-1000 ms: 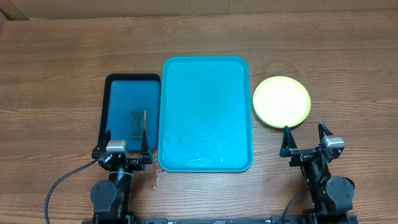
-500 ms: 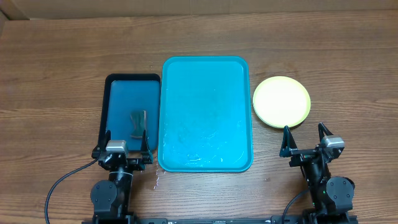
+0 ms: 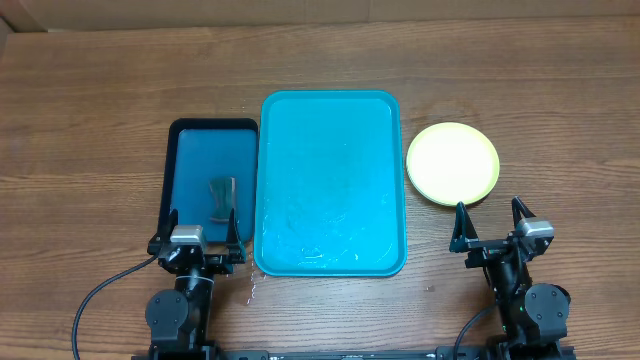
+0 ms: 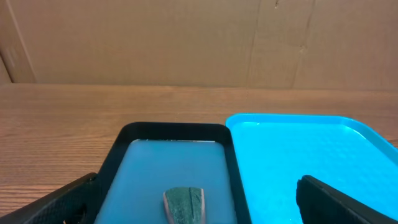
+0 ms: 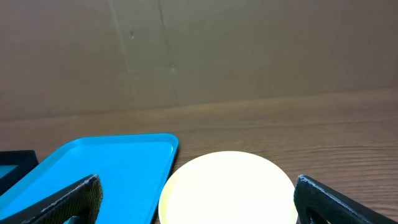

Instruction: Clean dirty plates on tray and stack at the side

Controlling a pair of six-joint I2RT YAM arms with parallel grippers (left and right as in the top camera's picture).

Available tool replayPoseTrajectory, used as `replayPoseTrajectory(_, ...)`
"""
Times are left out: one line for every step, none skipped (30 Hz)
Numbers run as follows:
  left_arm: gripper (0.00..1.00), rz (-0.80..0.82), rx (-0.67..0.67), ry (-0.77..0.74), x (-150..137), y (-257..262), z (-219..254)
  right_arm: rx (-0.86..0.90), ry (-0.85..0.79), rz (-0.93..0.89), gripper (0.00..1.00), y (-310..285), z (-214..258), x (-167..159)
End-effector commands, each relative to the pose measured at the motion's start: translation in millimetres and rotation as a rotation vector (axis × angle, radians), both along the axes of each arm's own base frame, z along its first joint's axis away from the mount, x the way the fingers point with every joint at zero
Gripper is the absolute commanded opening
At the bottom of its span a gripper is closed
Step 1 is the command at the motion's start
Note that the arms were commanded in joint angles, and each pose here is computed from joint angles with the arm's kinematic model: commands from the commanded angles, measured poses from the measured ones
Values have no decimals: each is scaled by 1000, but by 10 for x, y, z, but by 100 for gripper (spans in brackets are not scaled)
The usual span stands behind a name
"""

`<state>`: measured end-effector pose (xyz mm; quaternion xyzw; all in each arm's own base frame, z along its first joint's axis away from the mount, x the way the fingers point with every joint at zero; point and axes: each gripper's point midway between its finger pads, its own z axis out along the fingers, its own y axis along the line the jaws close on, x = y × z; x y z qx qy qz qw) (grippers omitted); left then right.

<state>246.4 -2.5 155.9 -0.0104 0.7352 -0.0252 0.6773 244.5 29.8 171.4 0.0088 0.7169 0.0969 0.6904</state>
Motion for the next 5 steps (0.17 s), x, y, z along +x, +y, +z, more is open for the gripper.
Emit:
replayPoseTrajectory(100, -16, 25, -8, -4, -28, 6, -3, -4, 5, 100, 10, -18, 0)
replayPoseTrajectory(100, -16, 25, -8, -4, -28, 6, -3, -4, 5, 100, 10, -18, 0)
replayPoseTrajectory(100, -16, 25, -8, -4, -28, 6, -3, -4, 5, 100, 10, -18, 0)
replayPoseTrajectory(100, -16, 25, -7, -4, -28, 5, -3, -4, 5, 100, 10, -18, 0)
replayPoseTrajectory(100, -16, 25, -8, -4, -28, 6, -3, -4, 5, 100, 10, -18, 0)
